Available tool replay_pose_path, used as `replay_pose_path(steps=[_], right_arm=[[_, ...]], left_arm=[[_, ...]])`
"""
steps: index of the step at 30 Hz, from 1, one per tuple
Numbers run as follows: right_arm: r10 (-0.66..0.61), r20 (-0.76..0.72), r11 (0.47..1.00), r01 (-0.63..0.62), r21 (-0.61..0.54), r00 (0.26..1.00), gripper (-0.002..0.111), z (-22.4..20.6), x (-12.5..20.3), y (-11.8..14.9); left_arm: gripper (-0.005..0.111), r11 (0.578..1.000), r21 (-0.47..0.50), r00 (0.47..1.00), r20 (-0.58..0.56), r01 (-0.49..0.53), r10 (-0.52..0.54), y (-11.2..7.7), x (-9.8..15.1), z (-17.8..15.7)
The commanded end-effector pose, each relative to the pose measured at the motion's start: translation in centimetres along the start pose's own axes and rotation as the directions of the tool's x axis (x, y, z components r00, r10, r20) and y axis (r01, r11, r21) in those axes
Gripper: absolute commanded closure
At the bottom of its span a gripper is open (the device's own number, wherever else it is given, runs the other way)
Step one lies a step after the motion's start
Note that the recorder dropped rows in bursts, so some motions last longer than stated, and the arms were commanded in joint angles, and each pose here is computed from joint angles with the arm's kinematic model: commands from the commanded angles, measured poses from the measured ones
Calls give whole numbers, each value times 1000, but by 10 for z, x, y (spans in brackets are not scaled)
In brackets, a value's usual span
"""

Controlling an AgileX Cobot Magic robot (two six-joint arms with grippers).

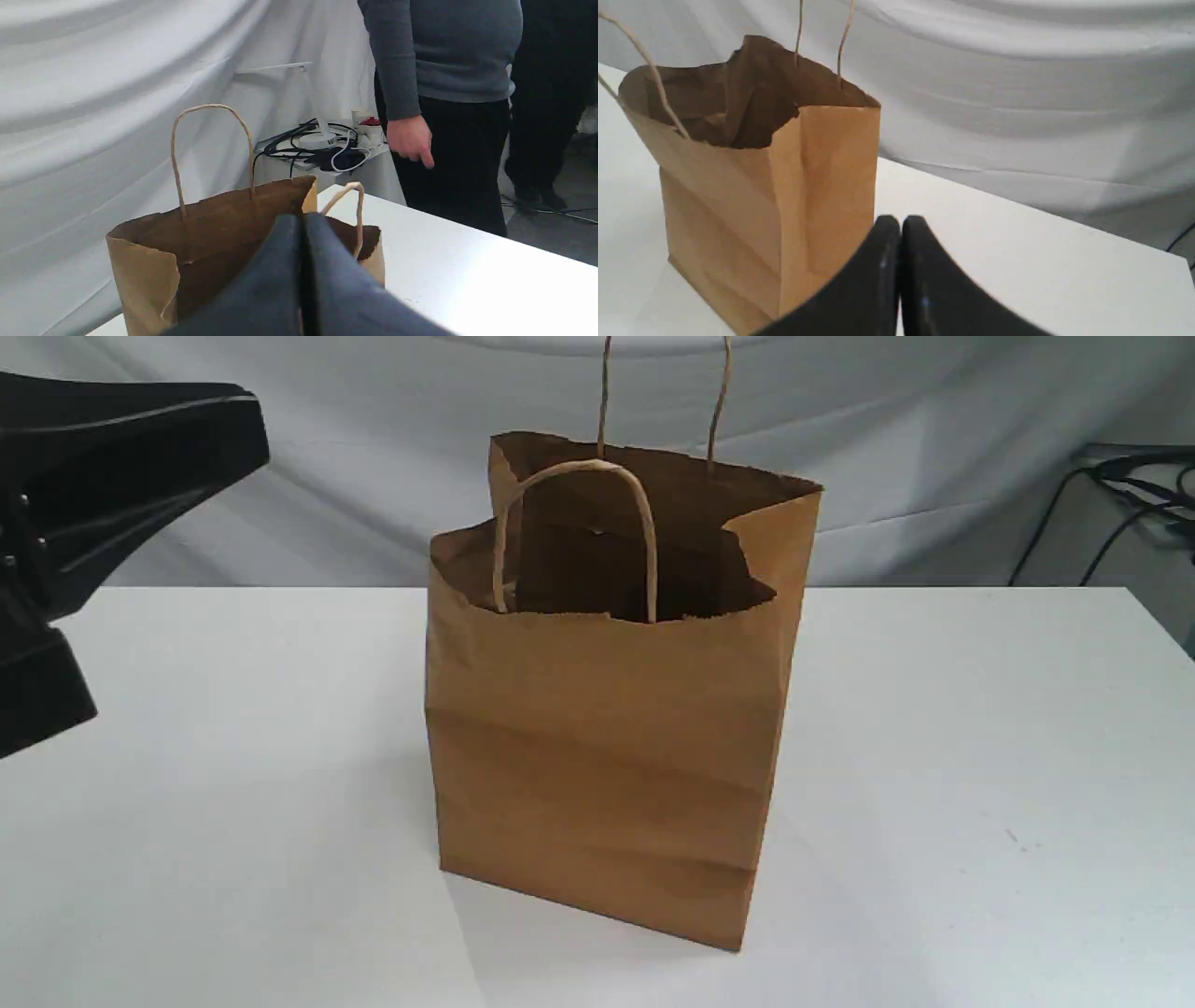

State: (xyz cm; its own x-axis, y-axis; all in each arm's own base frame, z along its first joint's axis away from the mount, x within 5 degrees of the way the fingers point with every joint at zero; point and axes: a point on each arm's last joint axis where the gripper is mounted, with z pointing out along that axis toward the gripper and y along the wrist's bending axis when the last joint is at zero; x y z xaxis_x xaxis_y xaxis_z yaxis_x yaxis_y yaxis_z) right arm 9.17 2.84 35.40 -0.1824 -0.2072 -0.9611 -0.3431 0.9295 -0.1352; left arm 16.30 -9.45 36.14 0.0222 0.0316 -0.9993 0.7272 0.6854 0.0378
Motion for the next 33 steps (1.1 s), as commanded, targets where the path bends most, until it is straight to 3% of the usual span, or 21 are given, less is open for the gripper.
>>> replay_pose_path(steps=[1,18,21,24,28,33], right_arm=[[10,-1,1000,-10,-4,1000,108,0,2,1],[13,-1,1000,-13,-4,1000,108,0,2,1],[35,34,999,-35,-3,999,108,-6,-1,2],[41,181,995,-56,81,983,108,-13,0,-2],[121,346,970,-185,158,930,108,-17,27,-6],[233,387,912,-339,232,892,108,-9,88,-7]], left_arm=[[107,1000,11,1000,6,3,-3,-2,1,-1],[107,1000,9,1000,6,3,-3,-2,1,-1],[107,1000,9,1000,6,3,-3,-2,1,-1],[107,1000,9,1000,6,3,-3,-2,1,-1],[107,1000,9,1000,6,3,-3,-2,1,-1],[107,1000,9,1000,6,3,-3,-2,1,-1]])
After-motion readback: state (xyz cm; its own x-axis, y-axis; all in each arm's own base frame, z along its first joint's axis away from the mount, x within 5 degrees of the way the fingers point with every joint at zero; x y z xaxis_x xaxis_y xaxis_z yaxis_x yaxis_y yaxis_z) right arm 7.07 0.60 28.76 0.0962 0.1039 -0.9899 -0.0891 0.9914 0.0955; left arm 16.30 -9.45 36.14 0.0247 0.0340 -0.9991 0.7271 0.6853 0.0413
